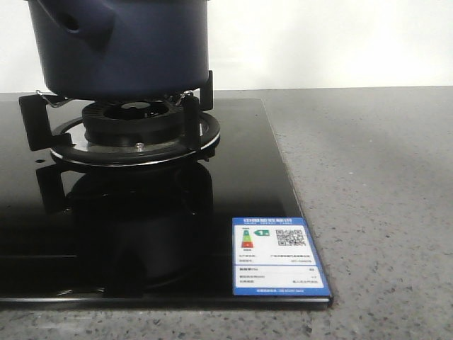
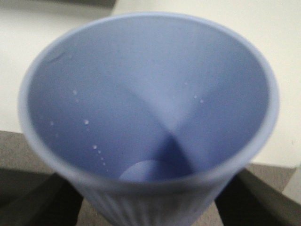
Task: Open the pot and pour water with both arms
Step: 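Lower the cup onto the counter and open the right gripper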
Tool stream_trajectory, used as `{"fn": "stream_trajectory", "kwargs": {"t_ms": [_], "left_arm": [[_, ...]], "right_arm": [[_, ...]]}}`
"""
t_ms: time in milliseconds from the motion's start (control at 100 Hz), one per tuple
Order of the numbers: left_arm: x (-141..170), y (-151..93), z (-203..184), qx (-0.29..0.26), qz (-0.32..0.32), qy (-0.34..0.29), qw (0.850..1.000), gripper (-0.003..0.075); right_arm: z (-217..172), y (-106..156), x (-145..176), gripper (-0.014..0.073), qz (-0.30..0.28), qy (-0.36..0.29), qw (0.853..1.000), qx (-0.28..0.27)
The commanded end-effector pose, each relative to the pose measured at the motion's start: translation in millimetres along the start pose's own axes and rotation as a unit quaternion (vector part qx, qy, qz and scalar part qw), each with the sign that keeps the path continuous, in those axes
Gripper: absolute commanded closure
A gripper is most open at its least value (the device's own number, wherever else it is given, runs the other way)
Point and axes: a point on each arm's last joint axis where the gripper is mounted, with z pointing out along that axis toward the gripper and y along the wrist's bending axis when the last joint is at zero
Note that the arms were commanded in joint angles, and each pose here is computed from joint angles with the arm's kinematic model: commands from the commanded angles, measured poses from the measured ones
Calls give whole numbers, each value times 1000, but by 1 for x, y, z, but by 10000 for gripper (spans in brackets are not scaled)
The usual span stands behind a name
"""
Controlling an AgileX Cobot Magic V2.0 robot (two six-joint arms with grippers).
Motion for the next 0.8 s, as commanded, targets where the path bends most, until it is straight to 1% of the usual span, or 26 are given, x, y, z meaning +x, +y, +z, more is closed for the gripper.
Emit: {"fn": "stream_trajectory", "kwargs": {"t_ms": [0,180,300,430,500,550,660,710,790], "left_arm": [[-27,2,-9,-15,-2,-81,997,395],[-27,2,-9,-14,-2,-78,997,395],[-26,2,-9,-12,-2,-73,997,395],[-26,2,-9,-12,-2,-70,997,395],[-26,2,-9,-12,-2,-70,997,395],[-26,2,-9,-12,-2,-70,997,395],[-26,2,-9,-12,-2,-70,997,395],[-26,2,-9,-12,-2,-70,997,395],[-26,2,-9,-12,-2,-70,997,395]], "right_arm": [[-12,-5,7,284,6,-34,999,-25],[-4,-10,52,285,12,11,999,-37],[7,-14,71,287,20,37,998,-42],[29,-18,88,287,32,62,996,-61],[41,-19,97,287,49,72,993,-77],[49,-21,102,287,65,73,991,-94],[66,-29,116,287,105,78,986,-106],[71,-31,120,287,112,70,985,-116],[78,-33,124,287,100,53,985,-131]]}}
